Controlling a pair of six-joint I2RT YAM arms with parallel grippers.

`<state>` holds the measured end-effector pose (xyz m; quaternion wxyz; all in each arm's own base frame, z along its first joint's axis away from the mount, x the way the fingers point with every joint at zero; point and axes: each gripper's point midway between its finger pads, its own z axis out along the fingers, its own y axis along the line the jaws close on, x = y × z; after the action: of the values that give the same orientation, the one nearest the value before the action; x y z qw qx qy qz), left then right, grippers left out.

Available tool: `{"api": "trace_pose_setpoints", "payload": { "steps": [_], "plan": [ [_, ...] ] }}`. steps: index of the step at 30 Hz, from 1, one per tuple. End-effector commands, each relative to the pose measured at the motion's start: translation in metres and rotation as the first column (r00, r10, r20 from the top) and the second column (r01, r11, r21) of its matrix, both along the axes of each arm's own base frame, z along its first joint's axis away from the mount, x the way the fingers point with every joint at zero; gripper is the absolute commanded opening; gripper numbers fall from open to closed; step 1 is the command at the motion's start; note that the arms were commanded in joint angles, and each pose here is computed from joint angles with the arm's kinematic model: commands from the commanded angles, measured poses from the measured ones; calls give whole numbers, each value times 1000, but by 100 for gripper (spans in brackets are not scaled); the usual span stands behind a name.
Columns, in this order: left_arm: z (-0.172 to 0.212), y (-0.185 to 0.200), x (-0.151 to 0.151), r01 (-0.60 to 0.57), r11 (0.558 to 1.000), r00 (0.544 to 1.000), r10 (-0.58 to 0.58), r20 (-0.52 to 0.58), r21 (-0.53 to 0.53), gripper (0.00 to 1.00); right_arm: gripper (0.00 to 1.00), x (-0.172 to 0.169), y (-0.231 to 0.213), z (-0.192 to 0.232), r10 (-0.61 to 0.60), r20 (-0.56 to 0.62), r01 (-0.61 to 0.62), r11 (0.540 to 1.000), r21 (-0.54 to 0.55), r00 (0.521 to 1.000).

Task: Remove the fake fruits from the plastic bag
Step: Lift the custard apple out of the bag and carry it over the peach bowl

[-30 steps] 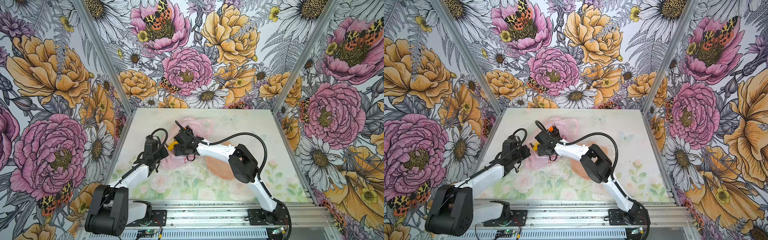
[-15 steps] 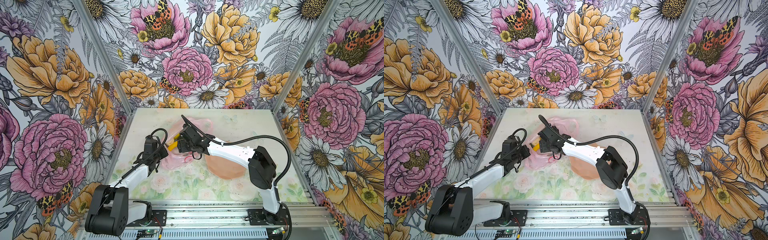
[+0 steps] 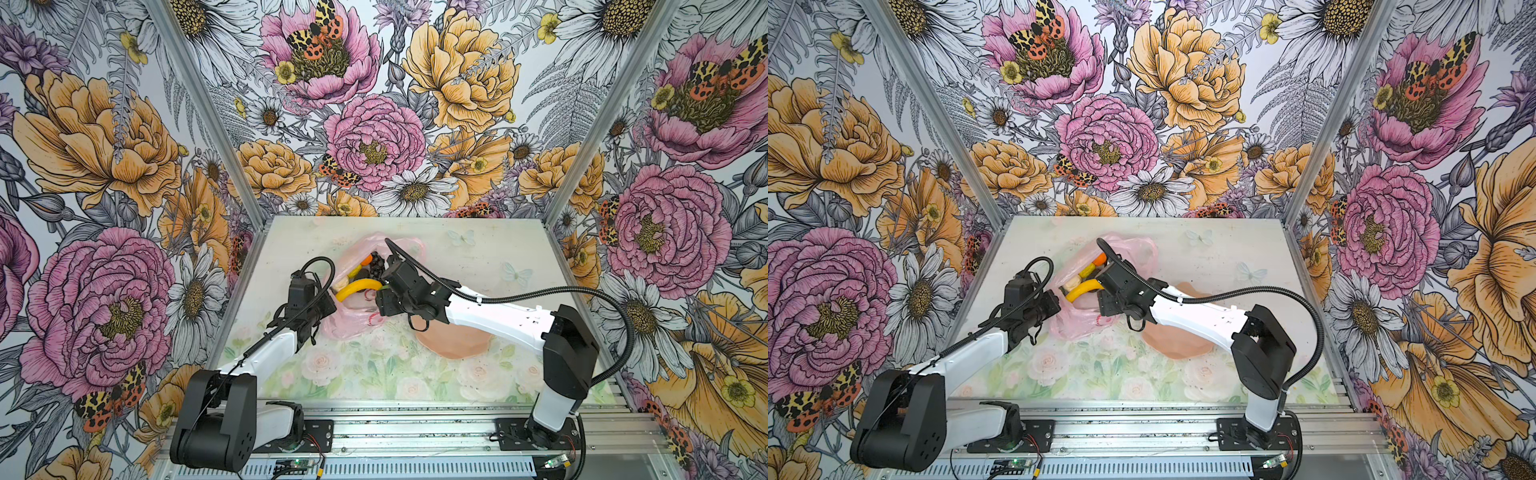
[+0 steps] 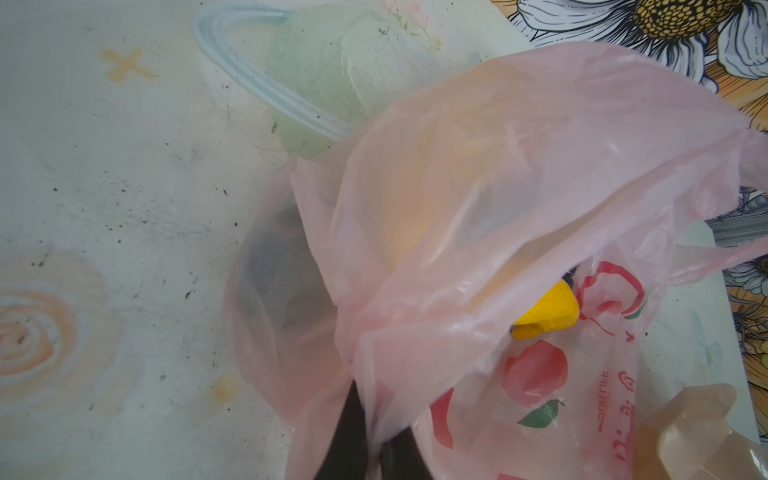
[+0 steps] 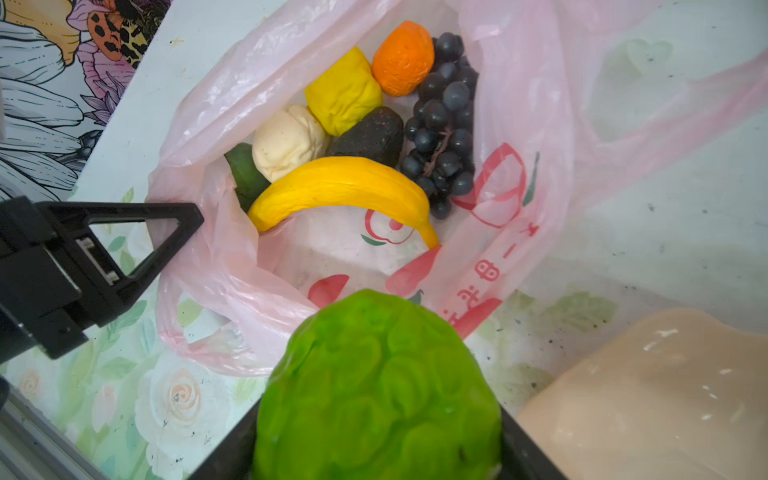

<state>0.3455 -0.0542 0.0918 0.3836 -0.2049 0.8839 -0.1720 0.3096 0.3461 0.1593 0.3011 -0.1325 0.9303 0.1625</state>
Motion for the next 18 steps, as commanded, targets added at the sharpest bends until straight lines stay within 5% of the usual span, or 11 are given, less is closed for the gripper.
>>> {"api": "trace_pose_setpoints", "payload": {
  "steps": [1,9,18],
  "plan": [
    [4,-2,5,13,1000,1000,-13,18,-20,8,67,6,-41,18,-94,52,94,996,12,994],
    [4,-1,5,9,1000,1000,-8,27,-10,8,66,-4,-117,-2,-231,6,231,972,-31,973],
    [2,-3,6,14,1000,1000,-13,22,-12,8,66,-11,-153,-45,-298,-57,289,949,-129,953]
  ]
}}
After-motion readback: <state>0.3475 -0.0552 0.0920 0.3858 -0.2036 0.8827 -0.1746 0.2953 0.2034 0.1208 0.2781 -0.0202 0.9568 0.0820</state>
